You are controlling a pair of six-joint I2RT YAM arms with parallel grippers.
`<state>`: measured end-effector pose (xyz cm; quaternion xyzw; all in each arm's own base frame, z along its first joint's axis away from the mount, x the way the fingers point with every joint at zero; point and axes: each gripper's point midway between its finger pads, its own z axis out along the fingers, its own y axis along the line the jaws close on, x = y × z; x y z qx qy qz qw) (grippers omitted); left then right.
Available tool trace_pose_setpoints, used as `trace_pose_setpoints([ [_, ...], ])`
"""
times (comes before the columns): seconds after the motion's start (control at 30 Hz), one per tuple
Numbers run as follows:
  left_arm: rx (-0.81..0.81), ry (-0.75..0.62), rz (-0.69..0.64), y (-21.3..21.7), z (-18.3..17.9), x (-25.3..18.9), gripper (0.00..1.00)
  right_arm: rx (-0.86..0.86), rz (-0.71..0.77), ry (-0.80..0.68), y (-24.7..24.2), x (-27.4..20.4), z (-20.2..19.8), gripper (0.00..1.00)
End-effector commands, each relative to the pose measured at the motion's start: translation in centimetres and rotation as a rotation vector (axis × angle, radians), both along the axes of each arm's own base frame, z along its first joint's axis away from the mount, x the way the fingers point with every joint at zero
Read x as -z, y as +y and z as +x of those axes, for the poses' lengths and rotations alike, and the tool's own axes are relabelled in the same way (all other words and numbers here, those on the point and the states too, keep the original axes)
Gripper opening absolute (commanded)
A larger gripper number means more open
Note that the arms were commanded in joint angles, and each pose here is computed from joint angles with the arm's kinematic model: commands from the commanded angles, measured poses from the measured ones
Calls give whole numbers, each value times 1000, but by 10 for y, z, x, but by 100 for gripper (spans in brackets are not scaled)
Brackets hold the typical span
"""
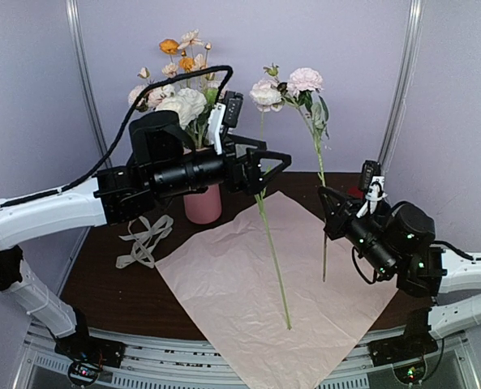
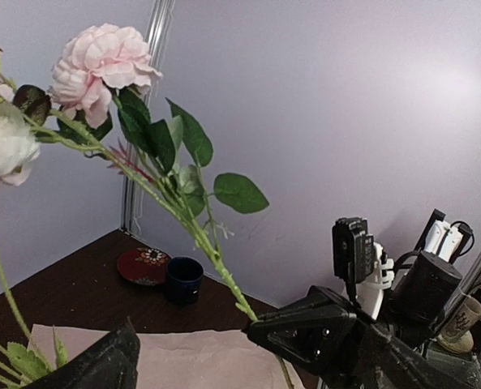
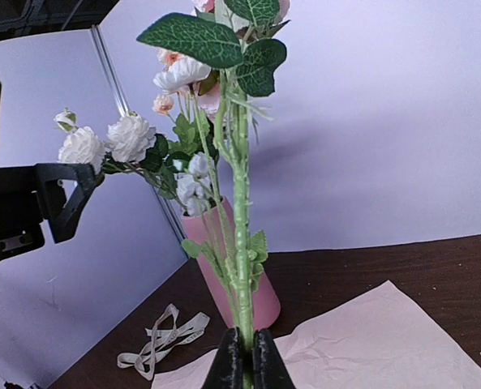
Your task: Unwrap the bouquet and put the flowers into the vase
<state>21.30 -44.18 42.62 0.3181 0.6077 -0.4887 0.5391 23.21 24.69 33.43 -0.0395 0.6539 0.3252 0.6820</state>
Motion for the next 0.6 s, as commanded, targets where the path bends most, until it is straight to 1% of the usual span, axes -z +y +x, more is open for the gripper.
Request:
trace_pose_setpoints([
  [0.0, 78, -32, -67, -25, -8, -24, 98, -51, 32, -69, 5, -15, -16, 0],
  [0.17, 74, 13, -27, -56, 6, -10, 97, -69, 20, -80, 12, -15, -23, 0],
  [0.27, 69, 44, -9, -72, 16, -4, 93, -70, 8, -87, 13, -13, -26, 0],
  [0.4, 91, 69, -10, -85, 18, 2, 87, -78, -2, -94, 14, -11, -28, 0],
  [0.47, 86, 78, -9, -88, 21, 5, 82, -86, -8, -98, 16, -10, -31, 0],
  [0.57, 72, 81, -13, -89, 24, 6, 69, -94, -15, -105, 17, -11, -33, 0],
])
